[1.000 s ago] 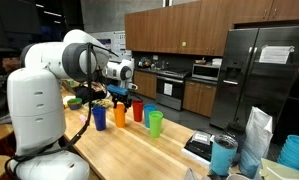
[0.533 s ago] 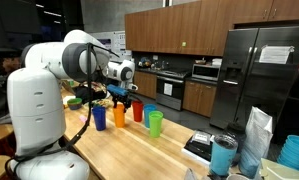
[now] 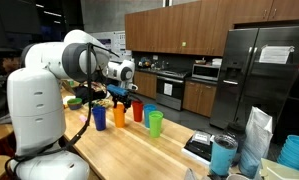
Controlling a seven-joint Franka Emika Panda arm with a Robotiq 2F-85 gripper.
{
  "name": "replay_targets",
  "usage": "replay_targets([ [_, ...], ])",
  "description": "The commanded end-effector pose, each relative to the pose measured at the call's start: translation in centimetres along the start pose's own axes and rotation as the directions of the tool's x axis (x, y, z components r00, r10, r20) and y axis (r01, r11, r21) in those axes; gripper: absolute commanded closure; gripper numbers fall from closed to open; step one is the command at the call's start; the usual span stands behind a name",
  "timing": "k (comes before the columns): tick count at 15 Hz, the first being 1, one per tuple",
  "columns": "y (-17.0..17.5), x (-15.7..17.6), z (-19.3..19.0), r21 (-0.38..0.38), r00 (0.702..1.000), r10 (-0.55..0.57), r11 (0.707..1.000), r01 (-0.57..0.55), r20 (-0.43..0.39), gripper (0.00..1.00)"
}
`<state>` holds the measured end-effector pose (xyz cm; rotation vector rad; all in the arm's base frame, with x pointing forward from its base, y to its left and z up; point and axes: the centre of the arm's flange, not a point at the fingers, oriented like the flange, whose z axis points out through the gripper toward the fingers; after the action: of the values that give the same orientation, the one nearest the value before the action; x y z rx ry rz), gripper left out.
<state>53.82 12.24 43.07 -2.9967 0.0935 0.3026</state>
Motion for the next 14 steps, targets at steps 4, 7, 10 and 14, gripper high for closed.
replay_targets([
  [4, -0.1, -0.5, -0.3, -0.038, 1.0, 0.016, 0.999, -0.017, -0.018, 0.0],
  [7, -1.1, -3.3, -1.4, -0.166, 0.987, 0.127, 0.976, -0.141, -0.096, 0.0],
  [10, -3.1, -6.0, -0.8, -0.26, 0.96, 0.221, 0.93, -0.261, -0.172, 0.0],
  [14, -4.5, -5.7, 0.4, -0.278, 0.953, 0.236, 0.918, -0.283, -0.188, 0.0],
])
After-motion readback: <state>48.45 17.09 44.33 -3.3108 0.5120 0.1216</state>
